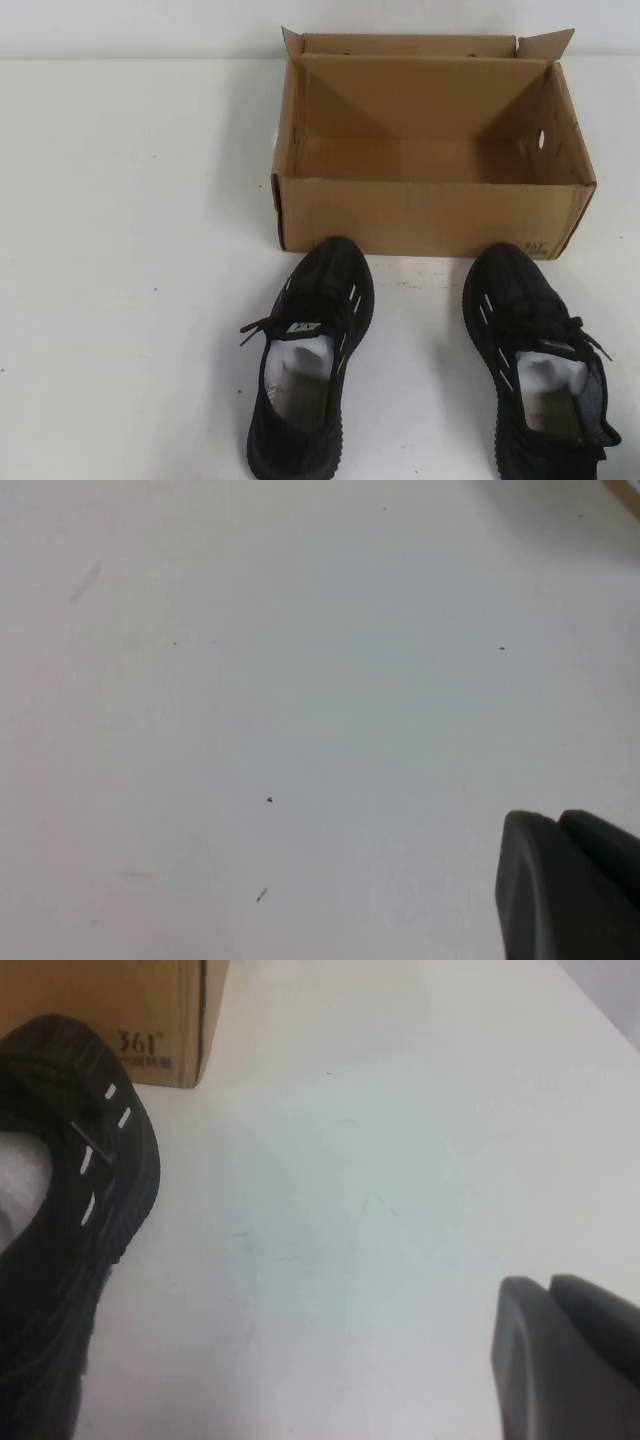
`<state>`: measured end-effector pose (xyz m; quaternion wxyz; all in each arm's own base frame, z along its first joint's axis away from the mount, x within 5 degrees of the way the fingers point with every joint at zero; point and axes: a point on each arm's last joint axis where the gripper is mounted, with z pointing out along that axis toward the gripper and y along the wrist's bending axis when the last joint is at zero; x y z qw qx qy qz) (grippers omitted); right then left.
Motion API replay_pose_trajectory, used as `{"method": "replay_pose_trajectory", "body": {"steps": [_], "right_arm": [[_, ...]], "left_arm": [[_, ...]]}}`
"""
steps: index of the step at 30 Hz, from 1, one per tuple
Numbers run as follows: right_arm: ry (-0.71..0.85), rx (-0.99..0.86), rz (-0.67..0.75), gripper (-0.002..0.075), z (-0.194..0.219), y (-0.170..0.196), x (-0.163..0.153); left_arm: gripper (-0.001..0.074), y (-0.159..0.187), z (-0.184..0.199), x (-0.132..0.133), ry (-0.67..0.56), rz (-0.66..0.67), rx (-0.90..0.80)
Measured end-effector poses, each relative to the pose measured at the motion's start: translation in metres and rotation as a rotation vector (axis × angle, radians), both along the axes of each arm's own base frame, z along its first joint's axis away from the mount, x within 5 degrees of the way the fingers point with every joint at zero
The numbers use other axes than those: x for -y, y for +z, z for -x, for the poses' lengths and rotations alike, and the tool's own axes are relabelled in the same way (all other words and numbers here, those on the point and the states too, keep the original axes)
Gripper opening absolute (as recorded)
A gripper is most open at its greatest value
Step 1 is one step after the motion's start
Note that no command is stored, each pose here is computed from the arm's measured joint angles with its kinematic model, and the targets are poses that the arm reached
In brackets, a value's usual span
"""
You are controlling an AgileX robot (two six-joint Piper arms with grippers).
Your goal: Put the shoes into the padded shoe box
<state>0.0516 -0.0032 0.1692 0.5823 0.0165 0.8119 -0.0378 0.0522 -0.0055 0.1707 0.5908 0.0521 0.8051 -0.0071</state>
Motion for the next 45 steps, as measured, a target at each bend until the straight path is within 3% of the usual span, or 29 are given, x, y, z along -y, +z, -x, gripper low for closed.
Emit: {"method": "replay_pose_trajectory", "body": {"steps": [38,41,45], "right_arm": [[0.0,0.005,-0.002,-0.0008,-0.0001,0.0004,0.0],[0.001,0.04,-0.061,-0.0008,-0.0011,0.0031,-0.0018],[0.002,0.117,-0.267,-0.0008,-0.0029,0.0092,-0.0068]], "left_arm": [[-0.0004,0.0,0.0,0.0,0.0,0.0,0.0],[-0.0004,0.0,0.0,0.0,0.0,0.0,0.0],[-0.0004,0.0,0.0,0.0,0.0,0.0,0.0]]}}
